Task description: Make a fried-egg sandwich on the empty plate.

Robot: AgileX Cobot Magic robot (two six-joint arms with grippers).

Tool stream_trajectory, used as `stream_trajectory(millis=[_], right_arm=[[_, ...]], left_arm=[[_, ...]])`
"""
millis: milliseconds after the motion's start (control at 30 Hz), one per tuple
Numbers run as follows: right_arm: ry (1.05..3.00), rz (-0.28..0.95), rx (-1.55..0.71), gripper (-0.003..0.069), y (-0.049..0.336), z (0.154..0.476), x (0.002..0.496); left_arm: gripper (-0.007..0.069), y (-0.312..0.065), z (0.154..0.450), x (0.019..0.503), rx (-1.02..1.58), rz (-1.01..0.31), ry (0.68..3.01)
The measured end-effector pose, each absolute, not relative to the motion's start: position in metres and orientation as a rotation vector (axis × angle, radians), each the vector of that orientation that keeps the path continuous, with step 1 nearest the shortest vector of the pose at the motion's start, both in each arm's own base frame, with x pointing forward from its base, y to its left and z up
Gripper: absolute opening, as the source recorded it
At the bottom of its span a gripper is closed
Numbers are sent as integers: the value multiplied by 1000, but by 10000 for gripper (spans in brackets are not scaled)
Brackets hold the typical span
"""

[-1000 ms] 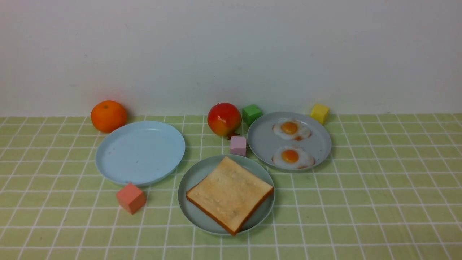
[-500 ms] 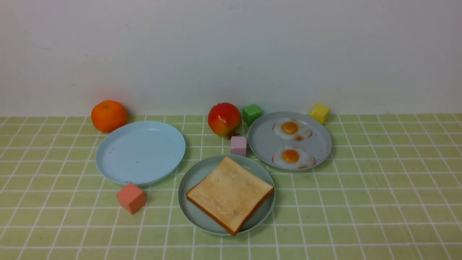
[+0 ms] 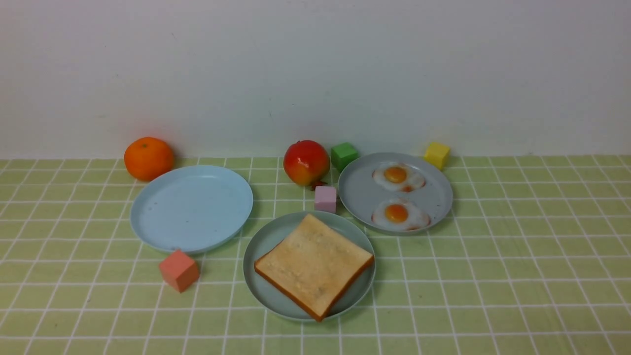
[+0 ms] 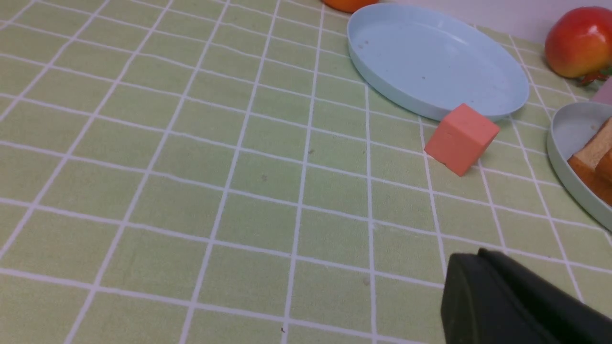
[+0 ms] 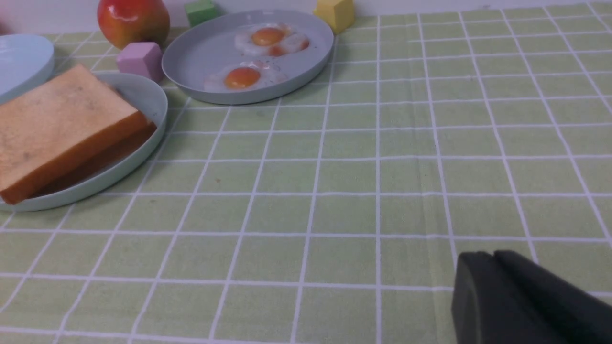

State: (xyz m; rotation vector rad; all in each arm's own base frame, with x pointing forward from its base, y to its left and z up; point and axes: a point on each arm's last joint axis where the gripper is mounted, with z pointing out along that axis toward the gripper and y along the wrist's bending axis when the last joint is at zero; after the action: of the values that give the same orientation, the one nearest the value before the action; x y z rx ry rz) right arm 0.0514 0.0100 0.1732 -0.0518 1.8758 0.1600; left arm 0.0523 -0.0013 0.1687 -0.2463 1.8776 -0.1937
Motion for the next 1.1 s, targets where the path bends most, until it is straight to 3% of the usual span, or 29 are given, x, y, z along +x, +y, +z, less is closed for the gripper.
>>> stream_trajectory(millis=[1100], right_arm=[[1876,160,-52,86,10,173,51]], left_arm=[[-10,-1,169,52,-246,-193,1878]])
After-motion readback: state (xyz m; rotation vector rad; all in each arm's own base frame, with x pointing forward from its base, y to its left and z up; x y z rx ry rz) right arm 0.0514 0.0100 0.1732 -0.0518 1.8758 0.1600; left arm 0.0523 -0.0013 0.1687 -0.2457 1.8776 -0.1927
